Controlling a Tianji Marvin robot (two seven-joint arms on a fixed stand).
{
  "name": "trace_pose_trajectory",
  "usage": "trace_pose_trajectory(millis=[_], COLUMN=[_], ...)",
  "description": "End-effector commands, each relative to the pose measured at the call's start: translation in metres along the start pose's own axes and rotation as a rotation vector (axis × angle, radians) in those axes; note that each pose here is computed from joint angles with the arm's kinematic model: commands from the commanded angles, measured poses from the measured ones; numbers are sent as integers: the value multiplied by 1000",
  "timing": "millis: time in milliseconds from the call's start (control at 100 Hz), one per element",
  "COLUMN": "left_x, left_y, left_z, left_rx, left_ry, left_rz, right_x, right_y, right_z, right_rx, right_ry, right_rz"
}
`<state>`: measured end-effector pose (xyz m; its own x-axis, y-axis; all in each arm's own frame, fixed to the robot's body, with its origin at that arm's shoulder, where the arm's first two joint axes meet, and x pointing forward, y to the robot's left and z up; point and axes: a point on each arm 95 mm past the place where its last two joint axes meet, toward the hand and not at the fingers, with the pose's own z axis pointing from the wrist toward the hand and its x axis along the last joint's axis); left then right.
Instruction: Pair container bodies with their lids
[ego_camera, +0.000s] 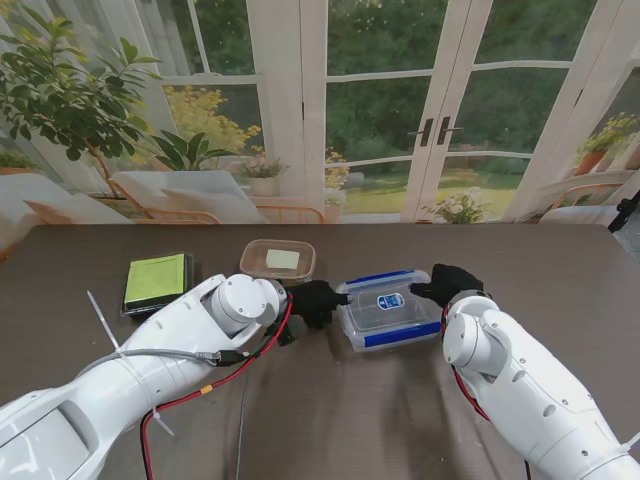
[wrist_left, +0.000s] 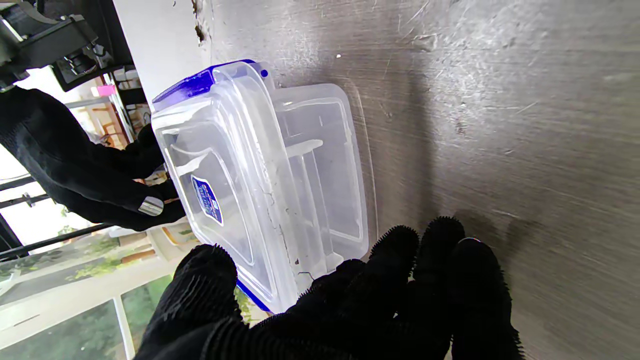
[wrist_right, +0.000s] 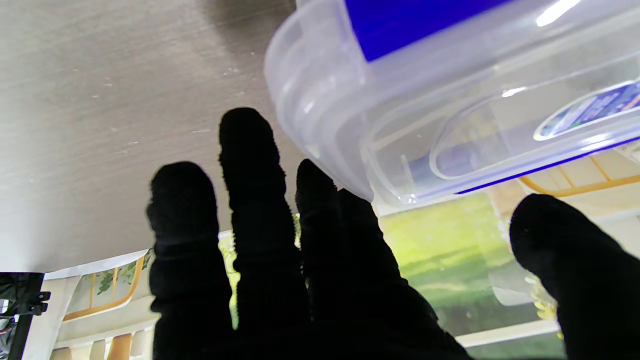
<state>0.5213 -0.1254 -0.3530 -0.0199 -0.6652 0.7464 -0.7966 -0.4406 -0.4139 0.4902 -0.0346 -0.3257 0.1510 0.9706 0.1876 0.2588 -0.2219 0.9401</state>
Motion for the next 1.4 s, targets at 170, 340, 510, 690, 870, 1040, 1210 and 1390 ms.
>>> trace_pose_trajectory(millis=[170, 340, 510, 690, 870, 1040, 1210, 1390], left_x=[1, -1, -5, -10, -16, -18, -18, -14], left_y=[7, 7, 10, 13, 14, 15, 15, 14], left_z=[-2, -8, -15, -26, -43, -64, -88, -114], left_rx=[-16, -5, -1, 13, 48, 104, 185, 291], left_ry=[2, -5, -22, -43, -53, -41, -4, 51], left_rz=[1, 5, 12, 19, 29, 43, 50, 55], right_x=[-2, -4, -6, -7, -8, -6, 2, 9], right_y=[-5, -6, -3, 4, 14, 25, 34, 45], right_z=[10, 12, 12, 12, 11, 4, -14, -46], right_rx=[33, 28, 17, -19, -66, -168, -264, -325], right_ry=[-24, -32, -41, -58, -79, -36, 92, 238], right_rz=[-50, -60, -72, -81, -106, -101, -31, 64])
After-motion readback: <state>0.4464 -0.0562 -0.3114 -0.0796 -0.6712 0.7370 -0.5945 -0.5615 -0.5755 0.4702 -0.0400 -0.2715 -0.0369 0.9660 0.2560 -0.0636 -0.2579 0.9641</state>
